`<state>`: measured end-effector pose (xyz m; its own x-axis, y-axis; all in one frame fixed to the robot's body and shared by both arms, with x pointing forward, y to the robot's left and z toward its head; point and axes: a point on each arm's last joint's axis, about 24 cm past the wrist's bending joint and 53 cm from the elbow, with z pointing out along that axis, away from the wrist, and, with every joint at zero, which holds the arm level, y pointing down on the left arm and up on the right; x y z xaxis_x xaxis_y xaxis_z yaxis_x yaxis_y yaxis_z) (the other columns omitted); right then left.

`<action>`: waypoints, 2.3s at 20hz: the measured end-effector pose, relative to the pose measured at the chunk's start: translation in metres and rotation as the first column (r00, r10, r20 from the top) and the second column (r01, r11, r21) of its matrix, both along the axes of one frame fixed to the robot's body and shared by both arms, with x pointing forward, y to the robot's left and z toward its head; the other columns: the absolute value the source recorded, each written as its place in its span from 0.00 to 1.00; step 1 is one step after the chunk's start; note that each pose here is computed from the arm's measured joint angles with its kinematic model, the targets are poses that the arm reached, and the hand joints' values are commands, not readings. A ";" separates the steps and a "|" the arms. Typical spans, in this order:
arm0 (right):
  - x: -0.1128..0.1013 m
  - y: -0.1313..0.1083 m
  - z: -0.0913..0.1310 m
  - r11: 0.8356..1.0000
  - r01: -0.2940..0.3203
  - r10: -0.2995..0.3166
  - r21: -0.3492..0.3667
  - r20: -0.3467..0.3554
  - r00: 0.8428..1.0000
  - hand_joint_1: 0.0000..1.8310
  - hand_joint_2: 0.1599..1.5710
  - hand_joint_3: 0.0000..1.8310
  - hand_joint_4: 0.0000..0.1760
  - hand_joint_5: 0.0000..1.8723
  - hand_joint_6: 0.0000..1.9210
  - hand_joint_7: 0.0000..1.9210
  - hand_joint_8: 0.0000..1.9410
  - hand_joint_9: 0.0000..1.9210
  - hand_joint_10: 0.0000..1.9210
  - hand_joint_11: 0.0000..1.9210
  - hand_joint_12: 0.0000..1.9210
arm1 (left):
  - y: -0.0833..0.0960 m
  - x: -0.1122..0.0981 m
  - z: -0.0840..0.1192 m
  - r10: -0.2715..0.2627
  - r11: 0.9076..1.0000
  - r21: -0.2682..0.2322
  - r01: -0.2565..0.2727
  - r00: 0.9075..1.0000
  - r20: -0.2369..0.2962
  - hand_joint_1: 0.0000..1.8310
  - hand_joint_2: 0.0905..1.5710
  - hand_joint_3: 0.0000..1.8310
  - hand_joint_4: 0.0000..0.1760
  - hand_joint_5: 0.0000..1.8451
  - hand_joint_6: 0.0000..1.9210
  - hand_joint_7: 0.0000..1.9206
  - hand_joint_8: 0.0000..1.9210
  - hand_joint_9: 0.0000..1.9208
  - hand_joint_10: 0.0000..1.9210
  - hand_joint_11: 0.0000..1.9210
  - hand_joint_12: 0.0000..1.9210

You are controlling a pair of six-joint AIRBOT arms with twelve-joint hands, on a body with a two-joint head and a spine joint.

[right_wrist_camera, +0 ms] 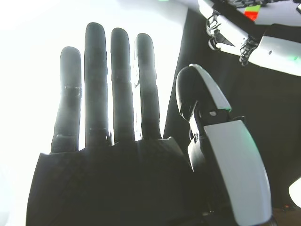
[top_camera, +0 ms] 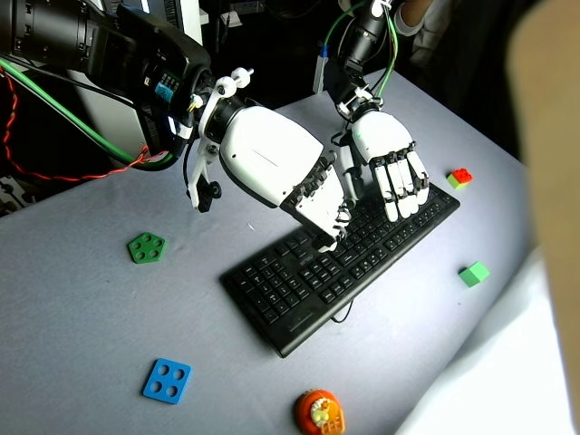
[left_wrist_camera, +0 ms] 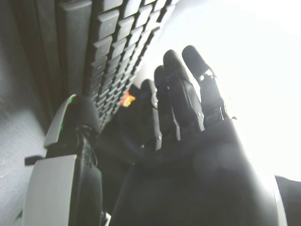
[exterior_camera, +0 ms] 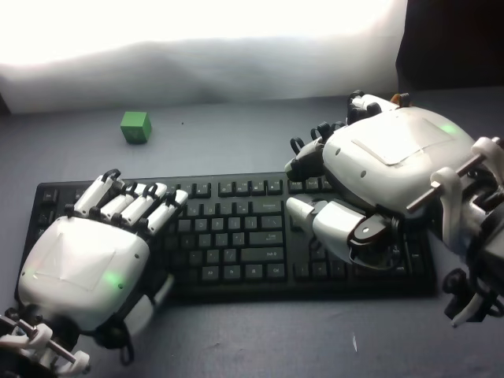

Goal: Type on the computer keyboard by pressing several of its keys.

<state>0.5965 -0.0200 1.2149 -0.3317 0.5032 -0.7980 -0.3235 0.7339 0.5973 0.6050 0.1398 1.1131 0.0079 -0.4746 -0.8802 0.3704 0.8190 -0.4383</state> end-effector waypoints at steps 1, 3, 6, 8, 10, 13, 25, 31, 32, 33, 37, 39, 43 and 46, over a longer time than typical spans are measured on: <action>0.001 -0.001 0.000 1.000 0.004 -0.004 -0.007 -0.008 1.000 0.18 0.91 0.00 0.00 0.36 0.00 0.36 0.00 0.36 0.01 0.05 0.75 | 0.001 0.000 0.002 0.002 1.000 -0.003 -0.002 1.000 0.008 0.70 0.72 0.00 0.21 0.14 0.00 0.12 0.00 0.16 0.00 0.00 0.47; 0.003 -0.007 -0.001 1.000 0.018 -0.018 -0.016 -0.012 1.000 0.17 0.91 0.00 0.00 0.36 0.00 0.36 0.00 0.36 0.01 0.04 0.75 | 0.003 0.001 0.002 0.014 1.000 -0.009 -0.014 1.000 0.005 0.76 0.69 0.00 0.24 0.13 0.00 0.11 0.00 0.14 0.00 0.00 0.41; 0.003 -0.008 -0.002 1.000 0.018 -0.018 -0.015 -0.018 1.000 0.17 0.92 0.00 0.00 0.36 0.00 0.36 0.00 0.36 0.01 0.04 0.75 | 0.002 0.002 0.003 0.009 1.000 -0.021 -0.009 1.000 0.003 0.79 0.68 0.00 0.22 0.11 0.00 0.10 0.00 0.12 0.00 0.00 0.38; 0.003 -0.007 -0.003 1.000 0.012 -0.013 -0.016 -0.021 1.000 0.16 0.92 0.00 0.00 0.37 0.00 0.37 0.00 0.36 0.01 0.04 0.75 | 0.002 0.002 0.004 0.011 1.000 -0.023 -0.011 1.000 0.005 0.78 0.68 0.00 0.20 0.12 0.00 0.09 0.00 0.12 0.00 0.00 0.41; 0.002 -0.005 -0.003 1.000 0.006 -0.007 -0.016 -0.022 1.000 0.21 0.90 0.00 0.00 0.37 0.00 0.37 0.00 0.37 0.01 0.05 0.76 | 0.003 0.002 0.004 0.017 0.999 -0.027 -0.017 1.000 0.002 0.66 0.68 0.00 0.19 0.11 0.00 0.09 0.00 0.12 0.00 0.00 0.37; 0.002 -0.005 -0.004 1.000 0.003 -0.004 -0.017 -0.023 1.000 0.16 0.92 0.00 0.00 0.36 0.00 0.37 0.00 0.37 0.01 0.04 0.76 | 0.004 0.001 0.005 0.021 0.999 -0.036 -0.021 1.000 0.003 0.27 0.75 0.01 0.21 0.12 0.01 0.14 0.01 0.16 0.01 0.00 0.46; 0.003 -0.007 -0.003 1.000 0.010 -0.011 -0.017 -0.021 1.000 0.19 0.90 0.00 0.00 0.37 0.00 0.37 0.00 0.37 0.01 0.04 0.78 | 0.007 0.005 0.036 -0.012 0.996 -0.088 0.003 0.995 -0.100 0.03 0.76 0.00 0.02 0.24 0.01 0.24 0.01 0.24 0.01 0.00 0.51; 0.003 -0.007 -0.003 1.000 0.011 -0.011 -0.018 -0.020 1.000 0.21 0.88 0.00 0.00 0.49 0.12 0.54 0.05 0.39 0.33 0.09 0.84 | 0.013 0.002 0.077 -0.045 0.996 -0.082 0.032 0.984 -0.172 0.05 0.80 0.00 0.00 0.37 0.03 0.41 0.03 0.38 0.06 0.00 0.71; 0.003 -0.007 -0.003 1.000 0.013 -0.013 -0.019 -0.018 1.000 0.25 0.86 0.00 0.00 0.50 0.31 0.52 0.33 0.37 0.63 0.18 0.95 | 0.011 0.000 0.082 -0.058 0.995 -0.085 0.043 0.981 -0.184 0.03 0.83 0.00 0.00 0.31 0.41 0.35 0.51 0.27 0.66 0.04 0.92; 0.003 -0.007 -0.003 1.000 0.015 -0.015 -0.019 -0.018 1.000 0.25 0.86 0.00 0.00 0.50 0.31 0.52 0.33 0.37 0.63 0.18 0.95 | 0.008 -0.002 0.084 -0.068 0.995 -0.089 0.052 0.979 -0.193 0.03 0.83 0.00 0.00 0.31 0.41 0.35 0.51 0.27 0.66 0.04 0.92; 0.005 -0.013 -0.002 0.999 0.027 -0.027 -0.026 -0.014 1.000 0.24 0.86 0.00 0.00 0.43 0.70 0.53 0.69 0.46 0.88 0.37 1.00 | -0.009 -0.007 0.097 -0.119 0.989 -0.114 0.097 0.972 -0.203 0.09 0.89 0.00 0.00 0.44 0.82 0.48 0.88 0.47 1.00 0.42 1.00; 0.006 -0.014 -0.002 0.999 0.031 -0.031 -0.027 -0.011 0.999 0.23 0.87 0.00 0.00 0.45 0.77 0.58 0.78 0.52 0.97 0.45 1.00 | -0.013 -0.009 0.096 -0.133 0.987 -0.118 0.110 0.968 -0.214 0.05 0.93 0.01 0.00 0.46 0.81 0.55 0.85 0.51 1.00 0.45 1.00; 0.002 -0.012 -0.003 0.999 0.021 -0.021 -0.035 -0.009 1.000 0.20 0.88 0.00 0.00 0.49 0.81 0.58 0.81 0.55 0.98 0.48 1.00 | -0.016 -0.009 0.099 -0.141 0.985 -0.129 0.115 0.967 -0.215 0.05 0.95 0.00 0.00 0.48 0.86 0.55 0.86 0.55 1.00 0.52 1.00; 0.000 -0.010 -0.006 0.999 0.005 -0.006 -0.041 -0.018 1.000 0.19 0.89 0.00 0.00 0.51 0.80 0.59 0.81 0.56 0.97 0.51 1.00 | -0.016 -0.009 0.099 -0.142 0.984 -0.136 0.114 0.966 -0.217 0.07 0.96 0.00 0.00 0.43 0.84 0.55 0.89 0.55 1.00 0.53 1.00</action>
